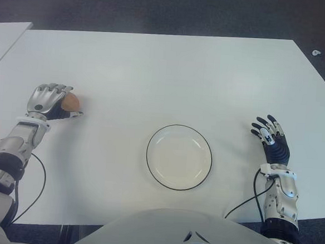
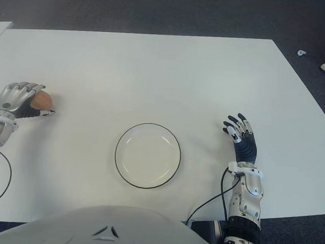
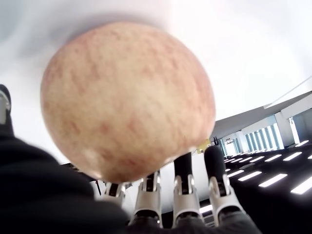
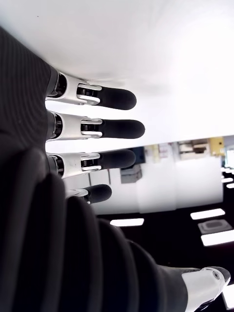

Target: Put the apples into the plate.

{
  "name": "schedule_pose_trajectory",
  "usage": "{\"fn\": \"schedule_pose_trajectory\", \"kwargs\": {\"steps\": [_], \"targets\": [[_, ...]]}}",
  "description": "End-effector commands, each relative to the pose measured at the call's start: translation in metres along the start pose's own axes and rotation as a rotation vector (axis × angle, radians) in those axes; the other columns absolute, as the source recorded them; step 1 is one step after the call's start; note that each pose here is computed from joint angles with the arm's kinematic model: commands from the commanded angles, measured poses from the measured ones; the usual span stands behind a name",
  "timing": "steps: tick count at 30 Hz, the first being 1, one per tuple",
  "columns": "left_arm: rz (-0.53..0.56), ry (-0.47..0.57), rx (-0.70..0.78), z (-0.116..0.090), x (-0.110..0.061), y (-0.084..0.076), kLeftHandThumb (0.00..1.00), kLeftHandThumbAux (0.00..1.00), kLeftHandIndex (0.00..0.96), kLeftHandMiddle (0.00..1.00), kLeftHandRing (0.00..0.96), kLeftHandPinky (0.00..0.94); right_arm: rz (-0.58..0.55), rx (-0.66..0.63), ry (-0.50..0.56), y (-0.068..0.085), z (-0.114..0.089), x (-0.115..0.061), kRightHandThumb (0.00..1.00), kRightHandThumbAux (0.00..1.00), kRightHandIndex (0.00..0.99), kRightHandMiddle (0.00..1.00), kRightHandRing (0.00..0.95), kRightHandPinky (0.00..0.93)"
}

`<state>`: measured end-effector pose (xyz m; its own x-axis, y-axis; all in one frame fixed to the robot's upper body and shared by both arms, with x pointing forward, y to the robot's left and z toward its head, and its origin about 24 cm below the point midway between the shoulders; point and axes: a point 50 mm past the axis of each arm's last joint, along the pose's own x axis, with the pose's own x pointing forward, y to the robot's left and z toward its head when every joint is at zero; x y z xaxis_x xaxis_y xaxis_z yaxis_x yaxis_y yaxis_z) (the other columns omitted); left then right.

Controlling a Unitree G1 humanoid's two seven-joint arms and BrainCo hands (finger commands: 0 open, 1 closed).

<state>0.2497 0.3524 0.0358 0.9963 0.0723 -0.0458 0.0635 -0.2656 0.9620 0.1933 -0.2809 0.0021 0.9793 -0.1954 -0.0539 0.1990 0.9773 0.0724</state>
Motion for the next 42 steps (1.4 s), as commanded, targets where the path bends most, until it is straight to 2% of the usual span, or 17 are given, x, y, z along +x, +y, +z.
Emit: {"fn": "schedule_pose_trajectory", "kwargs": {"steps": [1, 13, 32, 38, 40, 42], "targets": [[-0.049, 0.023, 0.001, -0.001, 0.0, -0.008, 0.373, 0.364, 0.165, 0.234, 0.232, 0.259, -0.011, 0.015, 0.035, -0.001, -0.005, -0.001, 0.6, 0.622, 0.114, 0.245, 0.27, 0.293], [-0.123, 0.054, 0.006, -0.005, -0.003, -0.023, 0.366, 0.364, 0.164, 0.235, 0.234, 0.273, -0.023, 0.031, 0.042, -0.006, -0.004, -0.001, 0.629, 0.628, 0.124, 0.244, 0.263, 0.289], [-0.151, 0.06, -0.001, -0.001, -0.005, -0.033, 0.406, 0.358, 0.146, 0.232, 0.237, 0.275, -0.053, 0.032, 0.031, -0.009, 0.001, 0.0, 0.67, 0.645, 0.139, 0.283, 0.295, 0.305], [-0.171, 0.068, -0.012, -0.001, -0.008, -0.037, 0.482, 0.377, 0.148, 0.235, 0.242, 0.293, -0.058, 0.04, 0.024, -0.009, 0.003, 0.0, 0.679, 0.653, 0.134, 0.287, 0.304, 0.324], [-0.175, 0.074, -0.025, -0.001, -0.009, -0.039, 0.563, 0.418, 0.163, 0.249, 0.26, 0.337, -0.06, 0.043, 0.022, -0.009, 0.004, 0.0, 0.684, 0.661, 0.137, 0.292, 0.31, 0.33], [-0.177, 0.079, -0.039, -0.001, -0.01, -0.04, 0.617, 0.442, 0.23, 0.296, 0.312, 0.386, -0.06, 0.045, 0.02, -0.009, 0.004, 0.0, 0.689, 0.666, 0.139, 0.297, 0.313, 0.33]]}}
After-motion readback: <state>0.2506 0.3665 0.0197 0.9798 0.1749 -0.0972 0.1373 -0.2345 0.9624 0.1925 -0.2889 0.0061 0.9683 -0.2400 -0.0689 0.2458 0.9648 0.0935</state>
